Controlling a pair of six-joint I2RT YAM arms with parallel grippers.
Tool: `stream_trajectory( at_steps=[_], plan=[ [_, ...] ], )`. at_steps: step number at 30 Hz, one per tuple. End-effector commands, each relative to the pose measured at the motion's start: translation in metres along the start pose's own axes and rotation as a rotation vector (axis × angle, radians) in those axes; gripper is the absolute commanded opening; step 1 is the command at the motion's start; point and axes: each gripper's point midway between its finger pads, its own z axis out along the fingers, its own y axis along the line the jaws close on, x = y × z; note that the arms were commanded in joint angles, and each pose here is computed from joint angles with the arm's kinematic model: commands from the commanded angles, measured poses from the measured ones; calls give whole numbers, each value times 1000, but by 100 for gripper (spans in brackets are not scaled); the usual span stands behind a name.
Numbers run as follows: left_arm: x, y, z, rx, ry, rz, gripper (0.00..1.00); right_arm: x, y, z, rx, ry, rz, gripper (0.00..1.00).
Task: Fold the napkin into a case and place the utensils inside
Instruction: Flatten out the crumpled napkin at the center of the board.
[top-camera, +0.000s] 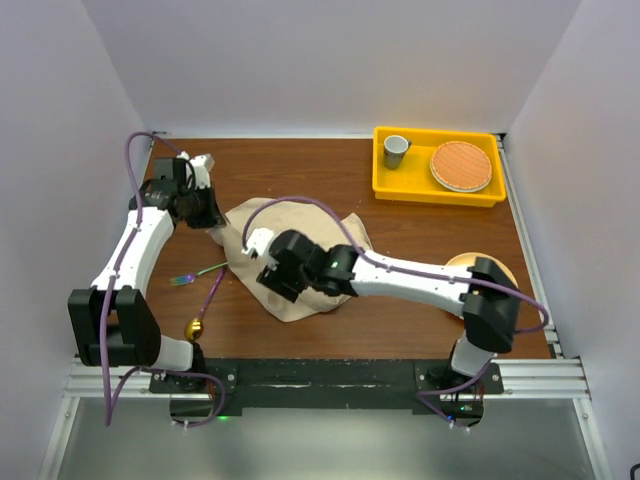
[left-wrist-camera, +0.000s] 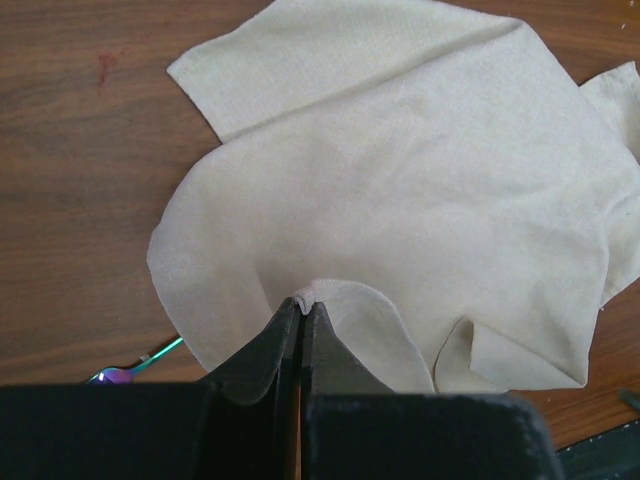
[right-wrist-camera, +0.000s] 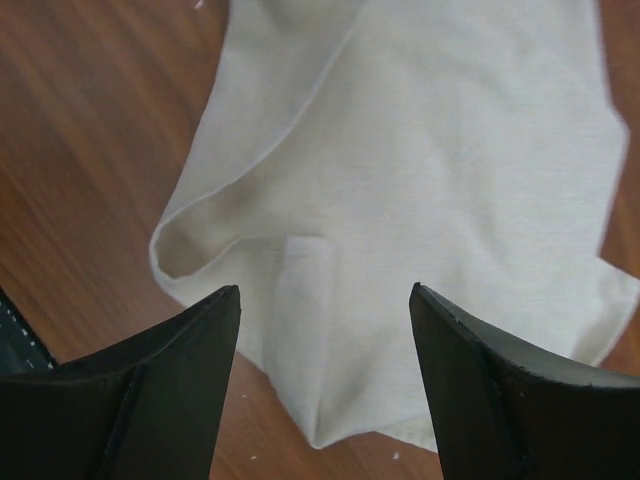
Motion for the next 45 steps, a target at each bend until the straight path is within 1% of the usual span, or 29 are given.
stream_trajectory(
  at_steps=[1,7,14,17,18,21,22,24,25,26,28,29,30,31,32,33,34,35,36,38,39,40,41,42,43,44,45],
  plan=[
    [-2,-2,-3,14,-34,-26,0,12,15,24,46,32,-5,71],
    [-4,0,0,9,-37,-32,0,35,18,51,102,83,-37,67],
    [-3,3,5,0,-20,-36,0,54,26,72,120,123,-16,66],
    [-3,4,7,-2,-14,-37,0,58,23,76,139,134,-21,64],
    [-3,4,7,-2,-14,-38,0,57,22,75,150,131,-19,61],
    [-4,4,7,-2,-13,-39,0,56,18,73,167,124,-16,59],
    [-5,3,7,-2,-16,-36,0,60,13,72,185,128,-26,53],
    [-7,4,7,-3,-17,-34,0,56,6,66,209,106,-26,44],
    [-8,4,6,-6,-21,-32,0,59,3,64,216,111,-31,38],
    [-8,4,6,-7,-20,-29,0,57,-1,61,220,105,-28,35],
    [-10,3,4,-5,-29,-21,0,46,-11,48,227,79,-20,24],
    [-10,3,4,-5,-31,-19,0,41,-14,43,221,63,-15,9],
    [-14,3,2,-3,-44,-11,0,40,-25,39,229,69,-5,3],
    [-16,2,1,-4,-50,-6,0,30,-34,30,233,48,9,0],
    [-19,2,0,-5,-59,0,0,27,-39,26,221,45,19,0],
    [-25,1,-3,-5,-73,14,0,31,-59,21,240,69,47,0],
    [-30,2,-5,-10,-86,24,0,17,-74,9,248,36,79,0],
    [-36,2,-8,-14,-101,34,0,12,-82,4,220,22,102,0],
    [-50,0,-14,-16,-138,64,0,8,-112,-7,252,9,141,0],
    [-69,-4,-23,-11,-189,111,0,-12,-138,-34,255,-75,173,0],
    [-91,-10,-34,-4,-248,168,0,-21,-159,-46,259,-123,178,0],
    [-103,-17,-41,22,-281,204,0,-31,-170,-57,260,-167,176,0],
    [-128,-28,-58,40,-358,253,0,-44,-180,-79,270,-230,170,0],
    [-140,-35,-68,59,-399,316,0,-59,-198,-96,277,-293,148,0],
    [-148,-50,-77,127,-430,368,0,-69,-206,-111,289,-338,133,0],
    [-167,-64,-97,153,-498,429,0,-81,-215,-130,307,-391,115,0],
    [-174,-73,-109,175,-535,490,0,-96,-233,-153,354,-447,88,0]
  ],
)
